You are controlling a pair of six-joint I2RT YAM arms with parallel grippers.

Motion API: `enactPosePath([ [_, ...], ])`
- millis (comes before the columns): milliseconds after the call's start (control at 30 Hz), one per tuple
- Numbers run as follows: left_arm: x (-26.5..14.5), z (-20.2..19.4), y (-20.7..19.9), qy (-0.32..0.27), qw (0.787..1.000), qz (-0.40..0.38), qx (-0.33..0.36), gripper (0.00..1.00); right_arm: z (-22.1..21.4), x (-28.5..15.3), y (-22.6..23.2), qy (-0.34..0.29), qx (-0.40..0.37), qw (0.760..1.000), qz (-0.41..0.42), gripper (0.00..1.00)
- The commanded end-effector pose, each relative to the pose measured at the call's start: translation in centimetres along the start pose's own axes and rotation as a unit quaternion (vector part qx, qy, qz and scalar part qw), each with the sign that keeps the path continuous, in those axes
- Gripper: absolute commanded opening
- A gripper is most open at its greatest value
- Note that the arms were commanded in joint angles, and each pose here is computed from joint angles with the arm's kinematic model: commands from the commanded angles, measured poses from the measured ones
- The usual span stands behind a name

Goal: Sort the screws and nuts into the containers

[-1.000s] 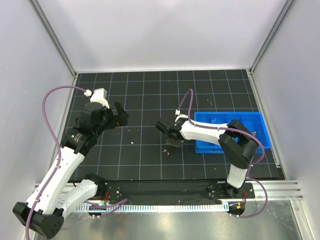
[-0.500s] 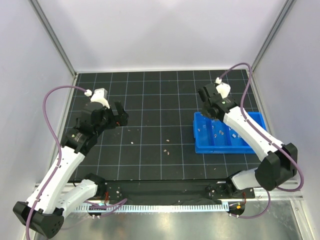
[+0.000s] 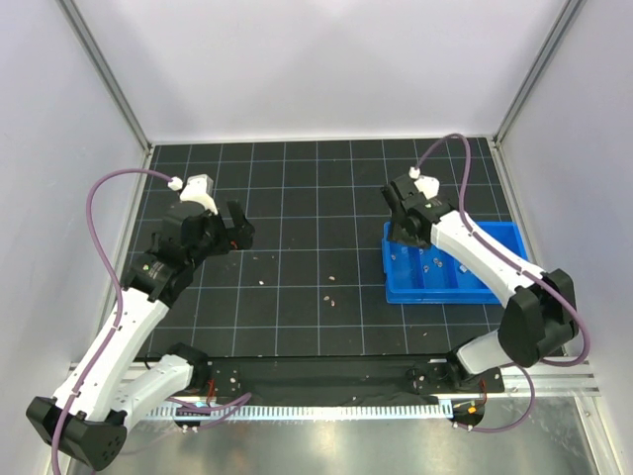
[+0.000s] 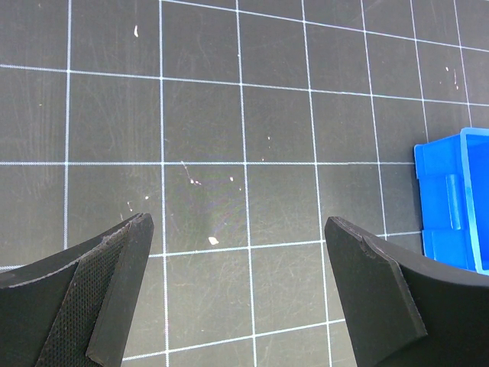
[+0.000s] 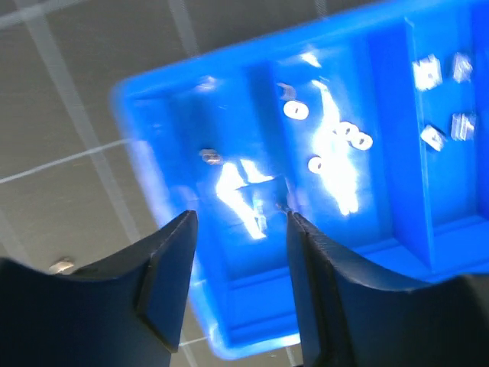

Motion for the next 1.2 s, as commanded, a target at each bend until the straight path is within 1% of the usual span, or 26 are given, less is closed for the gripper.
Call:
enactPosePath([
  [0,0.0,0.8,-0.3,-0.019,1.000,-0.009,-0.004,1.00,1.9,-4.4,3.8,-0.051,-0.018,0.994,0.090,0.58],
  [33,0.0,0.8,-0.3,-0.019,1.000,-0.009,-0.004,1.00,0.4,-5.4,5.6,-0.049,-0.050,0.991,0.115,0.59],
  [100,-0.1,0.8,-0.3,-0.021,1.000,-0.007,-0.004,1.00,-1.6,-6.1,8.6,-0.032,-0.088,0.982,0.167,0.59],
  [133,-0.2,0.8,-0.2,-0.023,1.000,-0.004,-0.004,1.00,-3.8,-5.8,10.3,-0.012,-0.123,0.975,0.183,0.59],
  [200,-0.4,0.8,-0.2,-0.025,1.000,-0.005,-0.004,1.00,-5.6,-5.2,12.3,0.010,-0.152,0.966,0.210,0.58],
  [233,-0.4,0.9,-0.2,-0.026,1.000,-0.005,-0.004,1.00,-7.1,-3.8,13.1,0.026,-0.174,0.964,0.200,0.56],
  [267,-0.4,0.9,-0.2,-0.027,1.000,-0.006,-0.004,1.00,-7.8,-3.5,13.9,0.025,-0.194,0.957,0.214,0.54],
  [300,-0.5,1.0,-0.2,-0.029,1.000,-0.006,-0.004,1.00,-8.5,-3.0,14.2,0.032,-0.206,0.954,0.215,0.50],
  [333,-0.5,1.0,-0.2,-0.029,1.000,-0.006,-0.004,1.00,-9.5,-1.8,14.5,0.047,-0.220,0.952,0.209,0.48],
  [367,-0.6,0.9,-0.2,-0.029,1.000,-0.005,-0.004,1.00,-9.7,-1.3,14.8,0.048,-0.232,0.948,0.213,0.48],
  [467,-0.7,1.0,-0.1,-0.034,0.999,-0.002,-0.003,1.00,-10.7,0.4,15.1,0.061,-0.249,0.946,0.197,0.46],
  [533,-0.8,1.1,0.0,-0.036,0.999,-0.001,-0.003,1.00,-11.2,0.9,15.2,0.070,-0.253,0.944,0.199,0.45],
  [600,-0.8,1.0,0.0,-0.035,0.999,0.001,-0.003,1.00,-11.9,1.6,15.1,0.084,-0.238,0.950,0.184,0.45],
  [700,-0.6,1.0,0.0,-0.032,0.999,0.001,-0.002,1.00,-13.1,2.1,15.0,0.111,-0.230,0.946,0.199,0.44],
  [867,-0.4,0.9,0.0,-0.028,1.000,0.003,-0.001,1.00,-13.2,2.5,14.6,0.104,-0.229,0.949,0.188,0.43],
  [1000,-0.4,0.9,0.0,-0.028,1.000,0.003,-0.001,1.00,-13.3,2.9,13.9,0.098,-0.252,0.946,0.179,0.45],
  [1167,-0.7,1.0,0.2,-0.035,0.999,0.009,-0.001,1.00,-13.8,3.8,13.3,0.104,-0.274,0.941,0.170,0.45],
])
Point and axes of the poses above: each gripper's point midway between its finger pads, its own x axis out along the fingers, its own y axis along the line the jaws close on, z = x × y, the point moved 8 cm from there along -x, back along the fingers, and after that the axes turned 10 degrees about x, right-handed, at the moved point
